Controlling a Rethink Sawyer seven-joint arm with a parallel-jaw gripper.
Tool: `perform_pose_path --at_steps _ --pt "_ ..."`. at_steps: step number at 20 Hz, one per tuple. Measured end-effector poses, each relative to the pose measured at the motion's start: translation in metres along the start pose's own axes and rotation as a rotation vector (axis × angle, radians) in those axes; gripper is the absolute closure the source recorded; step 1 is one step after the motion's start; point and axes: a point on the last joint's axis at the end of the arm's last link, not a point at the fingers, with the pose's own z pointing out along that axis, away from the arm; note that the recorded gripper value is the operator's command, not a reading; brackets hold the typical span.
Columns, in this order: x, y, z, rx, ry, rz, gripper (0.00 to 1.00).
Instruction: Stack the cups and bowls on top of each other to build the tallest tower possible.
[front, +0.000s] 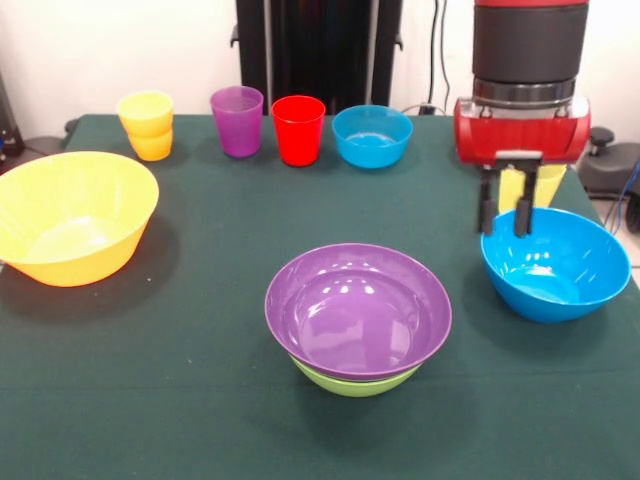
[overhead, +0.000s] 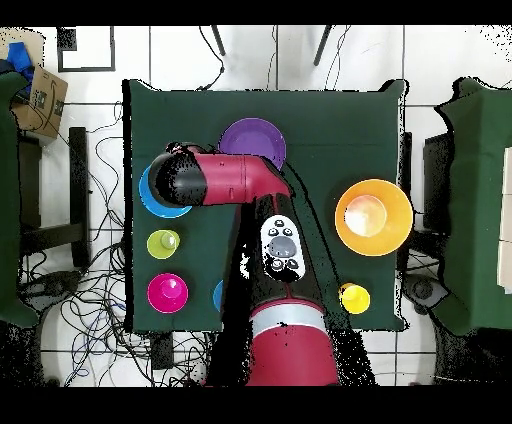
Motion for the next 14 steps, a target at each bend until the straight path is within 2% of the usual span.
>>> perform_pose_path --at_steps 14 --pt "0.022 -0.021 0.031 -0.005 0.023 0.030 0.00"
